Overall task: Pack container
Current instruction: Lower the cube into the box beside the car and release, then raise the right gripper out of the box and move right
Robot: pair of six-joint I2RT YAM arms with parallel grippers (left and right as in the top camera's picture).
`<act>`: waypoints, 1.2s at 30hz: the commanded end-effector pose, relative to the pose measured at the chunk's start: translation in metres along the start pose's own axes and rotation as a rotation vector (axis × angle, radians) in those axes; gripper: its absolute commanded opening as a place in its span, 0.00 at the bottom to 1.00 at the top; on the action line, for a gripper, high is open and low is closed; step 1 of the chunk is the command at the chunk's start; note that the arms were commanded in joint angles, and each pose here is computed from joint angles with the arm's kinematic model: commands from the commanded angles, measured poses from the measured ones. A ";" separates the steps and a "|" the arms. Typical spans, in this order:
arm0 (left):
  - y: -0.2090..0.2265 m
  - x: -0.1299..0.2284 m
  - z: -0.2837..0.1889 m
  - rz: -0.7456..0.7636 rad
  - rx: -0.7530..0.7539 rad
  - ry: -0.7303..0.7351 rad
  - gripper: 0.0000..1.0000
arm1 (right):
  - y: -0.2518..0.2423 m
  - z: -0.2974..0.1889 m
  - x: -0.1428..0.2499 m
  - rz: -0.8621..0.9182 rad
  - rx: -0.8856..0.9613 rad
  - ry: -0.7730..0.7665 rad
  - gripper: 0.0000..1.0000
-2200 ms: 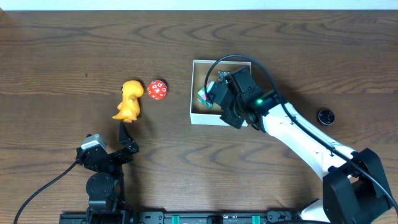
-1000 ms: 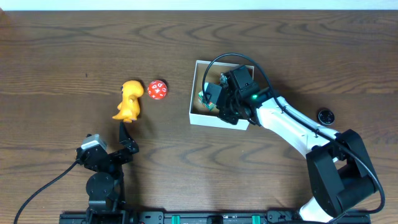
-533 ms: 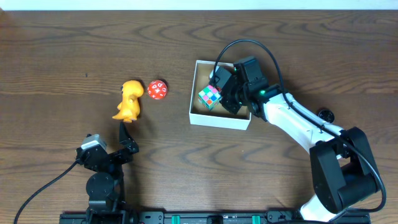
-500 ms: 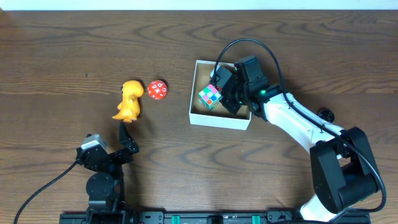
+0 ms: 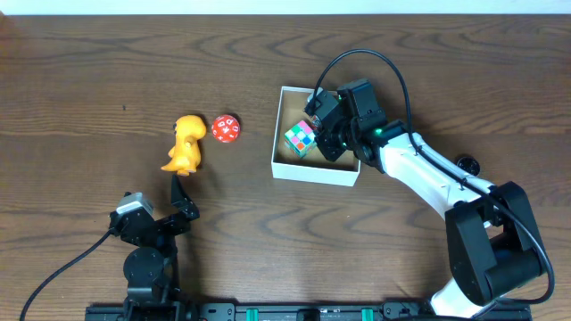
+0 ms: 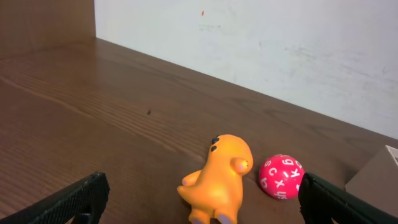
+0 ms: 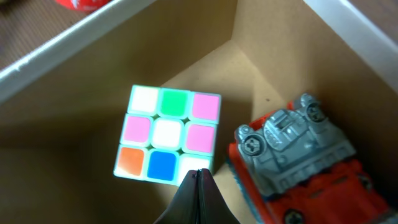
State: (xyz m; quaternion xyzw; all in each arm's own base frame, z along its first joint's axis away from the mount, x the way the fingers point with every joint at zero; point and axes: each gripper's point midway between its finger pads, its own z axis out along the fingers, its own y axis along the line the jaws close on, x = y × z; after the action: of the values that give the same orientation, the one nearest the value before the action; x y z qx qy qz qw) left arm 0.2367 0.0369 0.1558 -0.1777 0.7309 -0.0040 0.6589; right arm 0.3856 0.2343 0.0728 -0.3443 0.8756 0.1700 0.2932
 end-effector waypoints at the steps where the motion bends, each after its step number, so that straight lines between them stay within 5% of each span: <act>1: 0.005 0.014 0.002 0.002 -0.014 0.031 0.98 | 0.011 0.001 -0.004 0.116 -0.083 -0.013 0.01; 13: 0.005 0.014 0.002 0.002 -0.014 0.031 0.98 | 0.043 0.005 -0.009 0.077 -0.163 -0.016 0.01; 14: 0.005 0.014 0.002 0.002 -0.014 0.031 0.98 | 0.044 0.005 -0.010 0.075 -0.164 -0.021 0.06; 16: 0.005 0.014 0.002 0.002 -0.014 0.031 0.98 | 0.044 0.003 -0.018 0.087 -0.161 -0.047 0.40; 17: 0.005 0.014 0.002 0.002 -0.014 0.031 0.98 | 0.043 0.002 -0.022 0.093 -0.159 -0.061 0.43; 24: 0.005 0.014 0.002 0.002 -0.014 0.031 0.98 | 0.030 -0.027 -0.070 0.147 -0.133 -0.169 0.41; 29: 0.005 0.014 0.002 0.002 -0.014 0.031 0.98 | 0.014 -0.056 -0.093 0.189 -0.084 -0.182 0.69; 36: 0.005 0.014 0.002 0.002 -0.014 0.031 0.98 | -0.045 -0.120 -0.076 0.382 0.137 -0.152 0.92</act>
State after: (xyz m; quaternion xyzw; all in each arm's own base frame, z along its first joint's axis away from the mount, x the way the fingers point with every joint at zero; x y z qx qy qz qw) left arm 0.2367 0.0370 0.1558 -0.1780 0.7308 -0.0040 0.6589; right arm 0.4042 0.2212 0.1773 -0.2053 0.9016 0.2211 0.3101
